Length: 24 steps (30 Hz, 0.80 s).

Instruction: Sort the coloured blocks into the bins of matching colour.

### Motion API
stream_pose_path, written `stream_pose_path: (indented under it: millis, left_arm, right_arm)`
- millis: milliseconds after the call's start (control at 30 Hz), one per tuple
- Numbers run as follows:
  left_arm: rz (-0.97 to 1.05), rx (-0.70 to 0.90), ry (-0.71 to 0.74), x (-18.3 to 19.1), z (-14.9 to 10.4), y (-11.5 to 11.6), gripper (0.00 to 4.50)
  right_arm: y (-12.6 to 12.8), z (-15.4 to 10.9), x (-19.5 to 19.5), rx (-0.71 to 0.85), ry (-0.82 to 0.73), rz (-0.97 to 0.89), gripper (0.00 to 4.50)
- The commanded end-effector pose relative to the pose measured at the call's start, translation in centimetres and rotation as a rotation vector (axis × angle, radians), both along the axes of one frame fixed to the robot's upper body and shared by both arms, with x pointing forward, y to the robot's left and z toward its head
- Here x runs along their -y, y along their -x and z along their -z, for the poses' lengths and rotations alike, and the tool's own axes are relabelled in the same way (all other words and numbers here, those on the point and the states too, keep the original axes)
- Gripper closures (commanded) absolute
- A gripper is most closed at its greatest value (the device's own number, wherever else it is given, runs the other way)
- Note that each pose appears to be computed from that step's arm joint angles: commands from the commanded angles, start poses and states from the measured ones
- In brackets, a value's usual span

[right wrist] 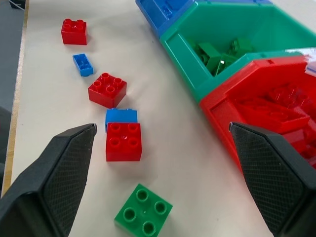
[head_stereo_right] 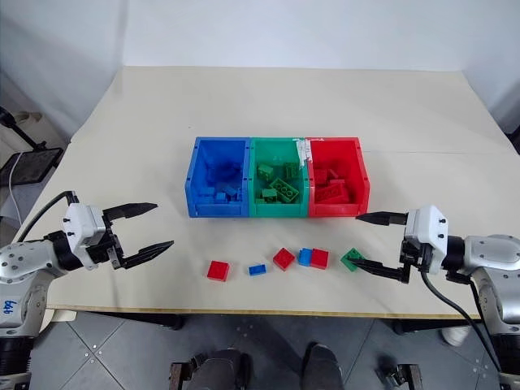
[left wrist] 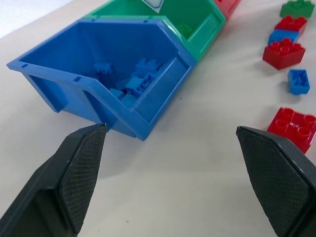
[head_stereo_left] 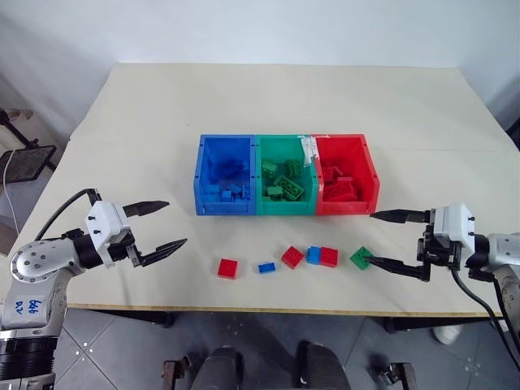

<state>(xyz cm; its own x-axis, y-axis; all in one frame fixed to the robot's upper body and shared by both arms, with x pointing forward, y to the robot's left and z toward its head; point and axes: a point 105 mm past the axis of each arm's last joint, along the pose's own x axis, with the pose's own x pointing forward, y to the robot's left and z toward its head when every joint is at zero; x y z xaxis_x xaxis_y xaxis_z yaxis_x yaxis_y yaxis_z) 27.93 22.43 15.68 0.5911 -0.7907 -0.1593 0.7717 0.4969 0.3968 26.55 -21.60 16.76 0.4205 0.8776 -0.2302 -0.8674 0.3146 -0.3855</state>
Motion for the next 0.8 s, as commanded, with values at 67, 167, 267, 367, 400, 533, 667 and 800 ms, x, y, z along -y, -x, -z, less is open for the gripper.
stream_pose_path:
  millis: [67,167,267,367,400,533,667,800]
  left_arm:
    - [0.065,-0.044,0.001,1.4,-0.2,0.5,0.03]
    - [0.189,-0.073,0.02,4.0,-0.3,1.1,0.03]
    - [0.274,-0.089,0.029,6.7,-0.4,1.4,0.03]
    - [0.373,-0.11,0.035,9.8,-0.6,2.3,0.03]
    - [0.43,-0.101,0.019,11.0,-0.6,3.0,0.03]
    - [0.503,-0.206,0.029,12.9,-0.2,4.1,0.03]
    - [0.497,-0.199,0.031,12.6,-0.1,3.7,0.03]
    - [0.431,-0.171,0.001,10.9,0.2,3.0,0.03]
  right_arm:
    - [0.7,-1.5,0.7,0.06,-0.019,0.033,0.0]
    - [1.4,-1.3,2.2,0.052,0.006,0.095,0.0]
    - [2.2,-0.5,4.5,0.027,0.036,0.183,0.0]
    - [3.1,0.9,7.1,-0.009,0.075,0.278,0.0]
    - [3.5,1.4,7.8,-0.026,0.096,0.292,0.0]
    - [3.2,1.6,7.8,-0.04,0.075,0.305,0.0]
    - [2.2,2.0,5.8,-0.079,0.071,0.258,0.0]
    - [0.5,3.8,3.4,-0.18,0.081,0.326,0.0]
